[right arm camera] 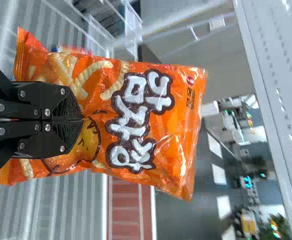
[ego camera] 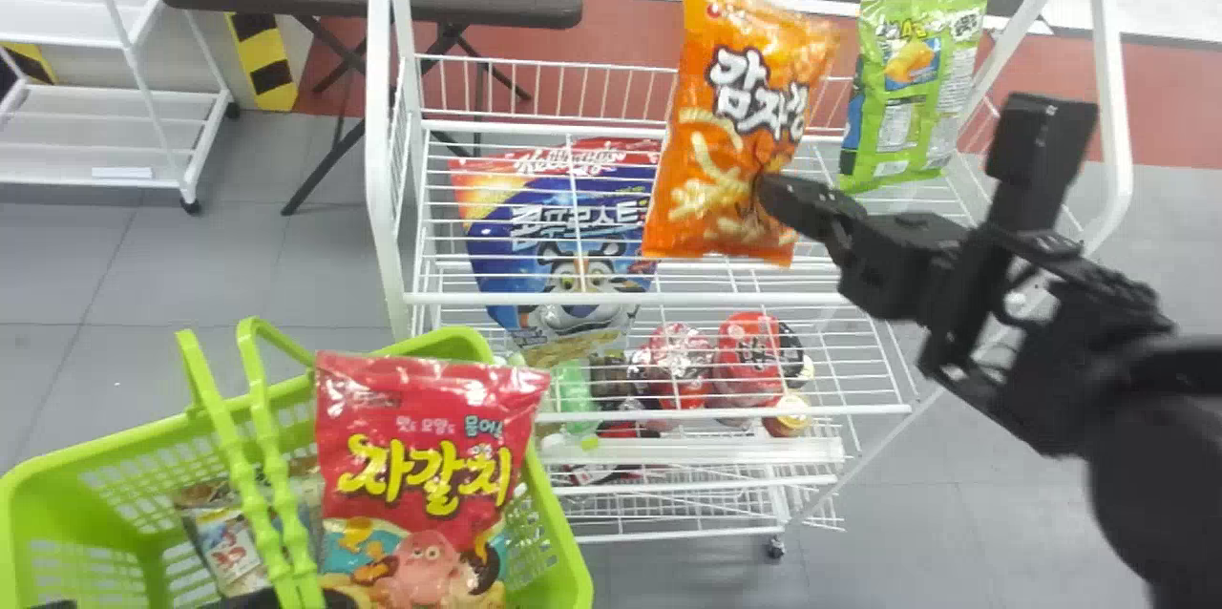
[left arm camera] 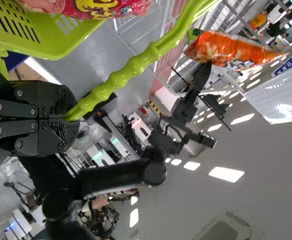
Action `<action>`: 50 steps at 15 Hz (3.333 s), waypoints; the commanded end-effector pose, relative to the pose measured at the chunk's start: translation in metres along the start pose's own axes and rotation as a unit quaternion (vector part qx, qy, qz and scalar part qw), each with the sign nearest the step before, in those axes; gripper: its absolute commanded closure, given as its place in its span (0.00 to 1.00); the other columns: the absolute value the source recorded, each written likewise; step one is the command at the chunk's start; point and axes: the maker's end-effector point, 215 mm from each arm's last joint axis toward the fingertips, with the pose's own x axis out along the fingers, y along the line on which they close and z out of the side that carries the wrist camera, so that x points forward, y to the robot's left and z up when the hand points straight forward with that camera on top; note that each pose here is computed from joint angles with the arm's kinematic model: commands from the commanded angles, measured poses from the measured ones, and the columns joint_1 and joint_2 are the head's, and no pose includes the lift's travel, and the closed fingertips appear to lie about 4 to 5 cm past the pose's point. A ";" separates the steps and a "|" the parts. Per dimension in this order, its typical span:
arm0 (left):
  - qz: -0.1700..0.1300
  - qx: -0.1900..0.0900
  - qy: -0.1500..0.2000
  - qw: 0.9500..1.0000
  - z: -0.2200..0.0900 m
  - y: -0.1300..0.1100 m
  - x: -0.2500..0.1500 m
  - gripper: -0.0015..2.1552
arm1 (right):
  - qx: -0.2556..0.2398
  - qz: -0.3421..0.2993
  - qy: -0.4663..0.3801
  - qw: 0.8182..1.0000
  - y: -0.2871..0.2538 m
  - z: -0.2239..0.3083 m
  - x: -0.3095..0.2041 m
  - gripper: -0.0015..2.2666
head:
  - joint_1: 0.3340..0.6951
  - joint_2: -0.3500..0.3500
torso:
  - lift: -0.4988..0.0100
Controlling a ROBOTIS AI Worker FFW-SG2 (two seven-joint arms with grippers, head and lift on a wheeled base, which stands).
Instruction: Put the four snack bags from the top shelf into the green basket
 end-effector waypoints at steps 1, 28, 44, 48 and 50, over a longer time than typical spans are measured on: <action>-0.006 0.005 -0.002 1.000 0.007 0.000 0.001 1.00 | 0.027 0.052 0.074 0.996 0.049 -0.044 -0.037 0.99 | 1.00 0.35 | 0.97; -0.055 -0.014 0.025 0.998 0.000 -0.031 0.044 1.00 | 0.019 0.249 0.192 0.949 0.234 -0.100 -0.039 0.02 | 1.00 0.99 | 0.97; -0.044 -0.015 0.016 0.999 0.004 -0.015 0.037 1.00 | -0.020 -0.181 -0.062 0.981 -0.229 0.072 0.089 0.03 | 1.00 0.04 | 0.97; -0.043 -0.018 0.013 0.999 0.005 -0.010 0.036 1.00 | -0.108 -0.232 -0.034 0.966 -0.267 0.082 0.139 0.03 | 1.00 0.01 | 0.97; -0.041 -0.021 0.012 0.999 0.004 -0.007 0.035 1.00 | -0.125 -0.260 -0.005 0.957 -0.289 0.075 0.154 0.03 | 1.00 0.01 | 0.97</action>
